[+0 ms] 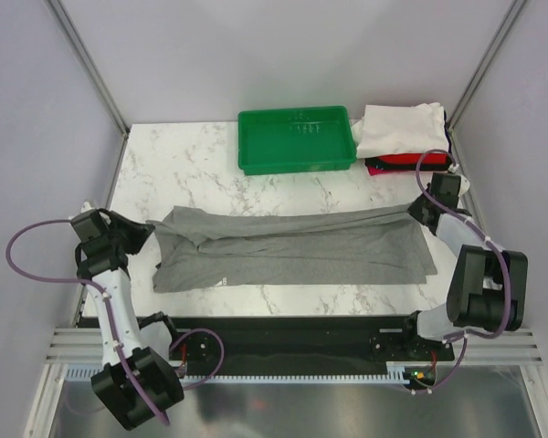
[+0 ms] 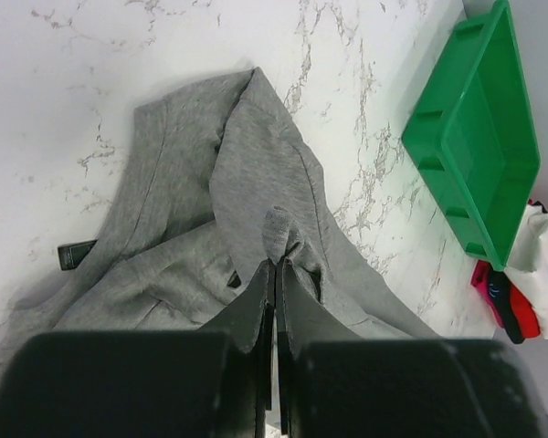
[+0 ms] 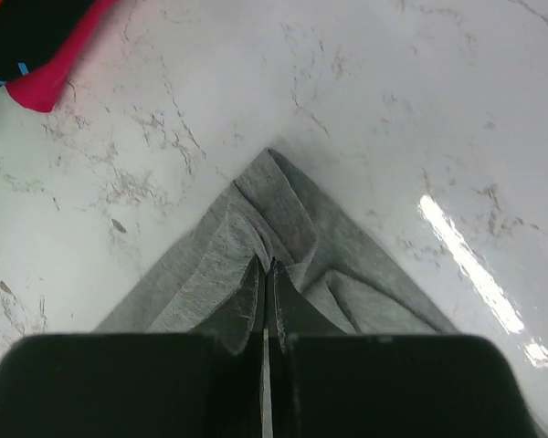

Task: Fold and stack the t-shirts
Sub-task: Fold the tshirt

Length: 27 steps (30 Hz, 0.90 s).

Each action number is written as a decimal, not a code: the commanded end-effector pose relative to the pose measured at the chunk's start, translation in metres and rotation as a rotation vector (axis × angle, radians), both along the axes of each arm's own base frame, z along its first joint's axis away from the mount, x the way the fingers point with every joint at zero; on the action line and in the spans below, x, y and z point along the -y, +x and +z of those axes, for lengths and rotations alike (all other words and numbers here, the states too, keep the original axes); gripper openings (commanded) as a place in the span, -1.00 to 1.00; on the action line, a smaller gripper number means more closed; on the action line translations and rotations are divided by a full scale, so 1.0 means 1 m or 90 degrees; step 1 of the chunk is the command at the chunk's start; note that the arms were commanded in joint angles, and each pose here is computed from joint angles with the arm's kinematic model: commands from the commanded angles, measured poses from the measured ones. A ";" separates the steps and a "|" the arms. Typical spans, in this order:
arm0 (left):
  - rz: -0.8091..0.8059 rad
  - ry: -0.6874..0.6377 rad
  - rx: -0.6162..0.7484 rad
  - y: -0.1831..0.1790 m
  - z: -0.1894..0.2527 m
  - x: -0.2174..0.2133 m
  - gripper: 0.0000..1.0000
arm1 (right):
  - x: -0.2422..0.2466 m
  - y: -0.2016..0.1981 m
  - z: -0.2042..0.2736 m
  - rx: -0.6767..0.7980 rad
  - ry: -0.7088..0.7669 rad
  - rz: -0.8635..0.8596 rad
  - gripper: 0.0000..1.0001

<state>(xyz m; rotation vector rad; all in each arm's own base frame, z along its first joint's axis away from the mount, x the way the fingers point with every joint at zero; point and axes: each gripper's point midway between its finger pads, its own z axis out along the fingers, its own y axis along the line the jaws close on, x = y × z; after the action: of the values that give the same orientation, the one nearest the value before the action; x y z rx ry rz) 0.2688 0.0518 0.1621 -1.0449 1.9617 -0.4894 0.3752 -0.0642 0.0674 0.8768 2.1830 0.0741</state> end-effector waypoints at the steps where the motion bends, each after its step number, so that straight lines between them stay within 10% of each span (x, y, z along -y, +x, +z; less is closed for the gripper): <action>1: 0.056 -0.019 -0.016 -0.013 -0.007 -0.006 -0.96 | 0.008 -0.009 0.024 0.067 -0.004 -0.049 -1.00; 5: 0.107 -0.030 -0.032 -0.025 -0.016 -0.011 -0.96 | 0.015 -0.032 0.014 0.075 0.050 -0.098 -0.97; 7: 0.113 -0.036 -0.031 -0.028 -0.020 -0.009 -0.96 | 0.019 -0.041 0.014 0.086 0.073 -0.111 -0.64; 8: 0.113 -0.041 -0.030 -0.028 -0.021 -0.008 -0.95 | 0.020 -0.043 0.014 0.089 0.077 -0.110 -0.30; 9: 0.112 -0.045 -0.034 -0.029 -0.024 -0.008 -0.86 | 0.022 -0.044 0.017 0.093 0.078 -0.110 0.53; 11: 0.112 -0.055 -0.034 -0.030 -0.025 -0.006 -0.30 | 0.024 -0.048 0.017 0.090 0.077 -0.115 0.96; 13: 0.124 -0.064 -0.038 -0.034 -0.027 -0.005 0.41 | 0.027 -0.048 0.024 0.102 0.075 -0.120 0.96; 16: 0.128 -0.071 -0.031 -0.034 -0.025 -0.003 0.88 | 0.021 -0.044 0.041 0.132 0.088 -0.103 0.96; 27: 0.065 0.009 0.027 -0.005 0.005 0.004 0.75 | -0.093 0.002 0.063 0.133 0.088 0.156 0.86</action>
<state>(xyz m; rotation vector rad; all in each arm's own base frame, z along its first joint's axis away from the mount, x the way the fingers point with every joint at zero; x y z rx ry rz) 0.2427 0.0475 0.1399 -1.2248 1.9050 -0.4656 0.3630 0.0069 0.1326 0.7529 2.0464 0.4117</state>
